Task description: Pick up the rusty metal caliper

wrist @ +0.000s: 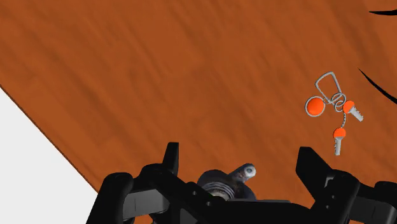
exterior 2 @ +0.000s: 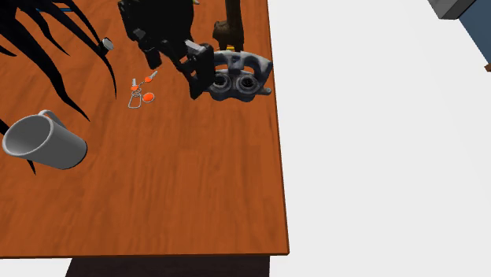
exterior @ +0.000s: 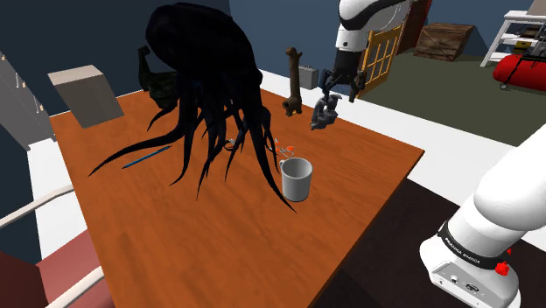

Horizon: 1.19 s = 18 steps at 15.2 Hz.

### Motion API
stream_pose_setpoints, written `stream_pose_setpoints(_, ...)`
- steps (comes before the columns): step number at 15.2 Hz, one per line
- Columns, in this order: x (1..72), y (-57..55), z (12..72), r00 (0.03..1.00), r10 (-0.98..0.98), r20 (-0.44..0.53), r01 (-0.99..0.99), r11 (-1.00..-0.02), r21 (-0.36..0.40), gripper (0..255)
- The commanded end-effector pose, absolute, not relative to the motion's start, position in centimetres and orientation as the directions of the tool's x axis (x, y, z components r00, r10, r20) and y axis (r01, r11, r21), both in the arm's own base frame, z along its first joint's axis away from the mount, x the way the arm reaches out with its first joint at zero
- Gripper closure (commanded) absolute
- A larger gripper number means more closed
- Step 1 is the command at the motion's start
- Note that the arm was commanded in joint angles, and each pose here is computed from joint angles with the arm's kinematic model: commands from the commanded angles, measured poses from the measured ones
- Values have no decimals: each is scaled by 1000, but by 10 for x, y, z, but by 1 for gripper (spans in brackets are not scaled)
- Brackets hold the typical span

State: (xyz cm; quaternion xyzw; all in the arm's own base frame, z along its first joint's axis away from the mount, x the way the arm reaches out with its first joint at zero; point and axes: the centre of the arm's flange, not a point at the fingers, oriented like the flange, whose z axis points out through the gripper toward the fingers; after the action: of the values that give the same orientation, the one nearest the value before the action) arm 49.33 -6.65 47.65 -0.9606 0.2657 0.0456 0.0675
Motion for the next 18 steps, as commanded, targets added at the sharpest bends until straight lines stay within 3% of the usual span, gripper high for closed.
stream_pose_setpoints(1, 513, -77, 470, 818, -563, -114, -574, -811, -114, 0)
stream_pose_setpoints(10, 588, -151, 445, 615, -784, -83, -786, -600, -153, 0)
stream_pose_setpoints(18, 591, -154, 407, 604, -793, -82, -794, -588, -155, 0)
